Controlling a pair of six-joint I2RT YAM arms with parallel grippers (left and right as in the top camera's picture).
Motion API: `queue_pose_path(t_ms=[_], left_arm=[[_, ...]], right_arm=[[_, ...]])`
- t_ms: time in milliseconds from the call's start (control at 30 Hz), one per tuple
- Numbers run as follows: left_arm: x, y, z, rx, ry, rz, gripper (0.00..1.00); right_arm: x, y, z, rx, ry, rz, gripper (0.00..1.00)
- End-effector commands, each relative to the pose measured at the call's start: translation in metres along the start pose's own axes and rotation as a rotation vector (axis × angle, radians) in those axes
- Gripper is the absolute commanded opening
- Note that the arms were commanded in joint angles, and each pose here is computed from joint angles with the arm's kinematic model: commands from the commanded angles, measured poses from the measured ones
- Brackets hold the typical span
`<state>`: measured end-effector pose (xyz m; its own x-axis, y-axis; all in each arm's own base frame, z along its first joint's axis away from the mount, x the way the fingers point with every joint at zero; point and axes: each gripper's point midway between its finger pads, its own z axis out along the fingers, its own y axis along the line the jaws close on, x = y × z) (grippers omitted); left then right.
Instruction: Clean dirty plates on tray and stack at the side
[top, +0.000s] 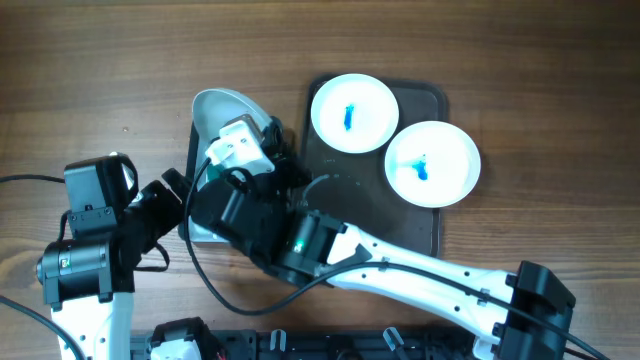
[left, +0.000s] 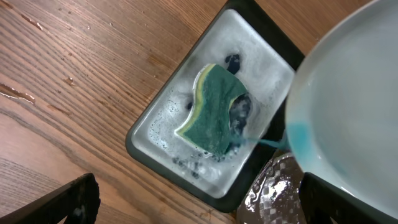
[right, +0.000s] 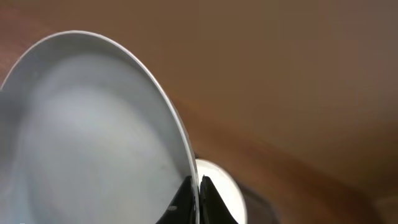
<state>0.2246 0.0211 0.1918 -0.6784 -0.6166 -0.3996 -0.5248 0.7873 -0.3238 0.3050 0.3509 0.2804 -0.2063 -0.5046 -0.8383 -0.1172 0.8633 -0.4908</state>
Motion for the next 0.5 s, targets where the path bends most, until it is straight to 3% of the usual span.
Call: queue_pose_path(t_ms=[0, 467], left_arm=[[-0.0071, 0.0011, -0.0061, -0.007, -0.032, -0.003, 1.00], [-0.0071, 0.0010, -0.0061, -0.007, -0.032, -0.004, 1.00]], right_arm=[[-0.0208, -0.0235, -0.0121, 0.078, -0.037, -0.028, 0.04], [-0.0302, -0.0263, -0.0128, 0.094, -0.058, -0.085, 0.04]])
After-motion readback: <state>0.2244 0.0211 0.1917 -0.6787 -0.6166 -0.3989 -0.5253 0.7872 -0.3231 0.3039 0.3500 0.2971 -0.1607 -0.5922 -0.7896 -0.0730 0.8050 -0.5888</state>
